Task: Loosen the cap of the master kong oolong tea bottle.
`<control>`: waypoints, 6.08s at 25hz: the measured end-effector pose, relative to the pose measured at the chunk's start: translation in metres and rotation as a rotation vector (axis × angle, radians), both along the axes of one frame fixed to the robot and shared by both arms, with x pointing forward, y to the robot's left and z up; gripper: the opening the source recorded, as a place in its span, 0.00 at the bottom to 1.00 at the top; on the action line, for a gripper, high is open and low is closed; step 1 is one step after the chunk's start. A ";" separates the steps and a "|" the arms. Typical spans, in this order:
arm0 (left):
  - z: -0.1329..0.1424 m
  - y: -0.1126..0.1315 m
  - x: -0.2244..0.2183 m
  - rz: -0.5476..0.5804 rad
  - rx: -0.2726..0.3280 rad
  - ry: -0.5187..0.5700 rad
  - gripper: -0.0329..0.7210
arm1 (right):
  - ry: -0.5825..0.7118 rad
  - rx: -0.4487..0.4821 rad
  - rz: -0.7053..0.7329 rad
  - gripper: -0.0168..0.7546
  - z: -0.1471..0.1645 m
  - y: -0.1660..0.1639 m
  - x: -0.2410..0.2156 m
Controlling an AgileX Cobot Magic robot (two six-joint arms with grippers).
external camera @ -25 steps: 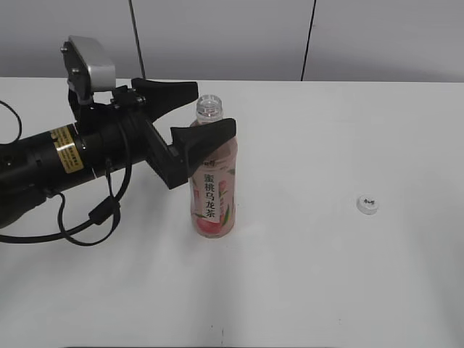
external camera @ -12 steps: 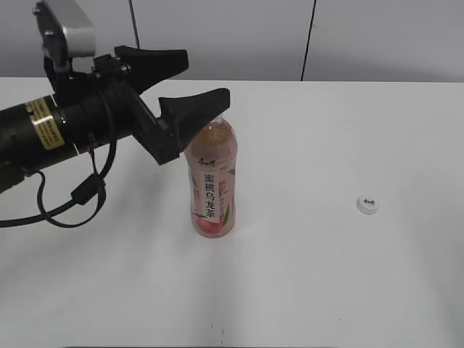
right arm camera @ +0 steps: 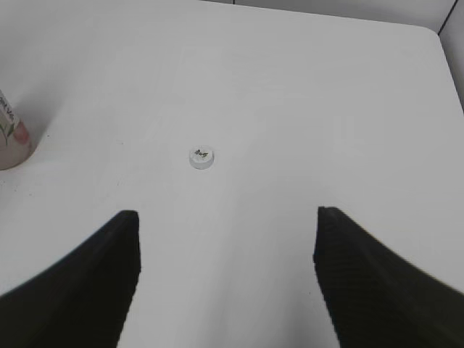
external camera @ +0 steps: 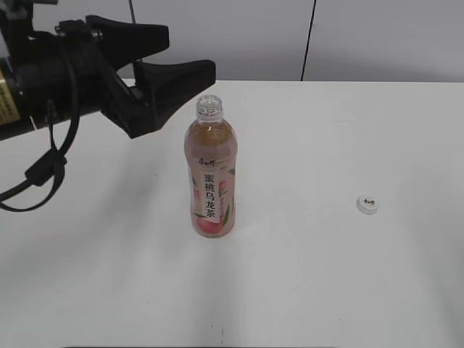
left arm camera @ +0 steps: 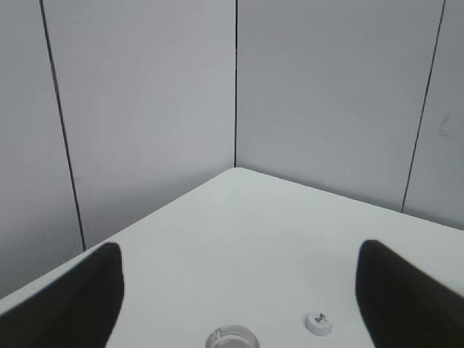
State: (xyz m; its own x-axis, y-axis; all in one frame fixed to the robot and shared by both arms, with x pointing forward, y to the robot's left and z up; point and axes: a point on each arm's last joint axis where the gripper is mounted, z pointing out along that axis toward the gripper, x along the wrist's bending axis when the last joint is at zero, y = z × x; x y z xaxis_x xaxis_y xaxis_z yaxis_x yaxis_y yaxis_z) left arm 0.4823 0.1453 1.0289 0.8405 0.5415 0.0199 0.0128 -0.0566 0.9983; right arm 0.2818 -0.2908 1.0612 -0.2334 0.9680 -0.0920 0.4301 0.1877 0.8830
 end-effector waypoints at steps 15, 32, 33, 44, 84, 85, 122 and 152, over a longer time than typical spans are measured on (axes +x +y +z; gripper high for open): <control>0.052 0.027 -0.042 0.119 0.029 0.106 0.82 | -0.001 0.000 0.000 0.75 0.000 0.000 0.000; 0.035 0.023 -0.053 0.029 0.130 0.302 0.82 | -0.002 0.000 0.000 0.75 0.000 0.000 0.000; 0.035 0.022 -0.055 0.008 0.133 0.303 0.82 | -0.002 0.000 0.000 0.75 0.000 0.000 0.000; 0.033 0.023 -0.067 -0.057 0.204 0.353 0.82 | -0.002 0.000 0.000 0.75 0.000 0.000 0.000; 0.041 0.054 -0.059 0.484 0.094 0.238 0.82 | -0.002 0.000 0.000 0.75 0.000 0.000 0.000; 0.041 0.055 -0.062 0.498 0.112 0.250 0.82 | -0.003 0.001 0.000 0.75 0.000 0.000 0.000; 0.045 0.150 -0.241 0.400 0.331 0.363 0.73 | -0.004 0.001 0.000 0.75 0.000 0.000 0.000; 0.043 0.153 -0.236 0.709 0.273 0.346 0.69 | -0.234 0.033 -0.118 0.75 0.006 -0.008 -0.038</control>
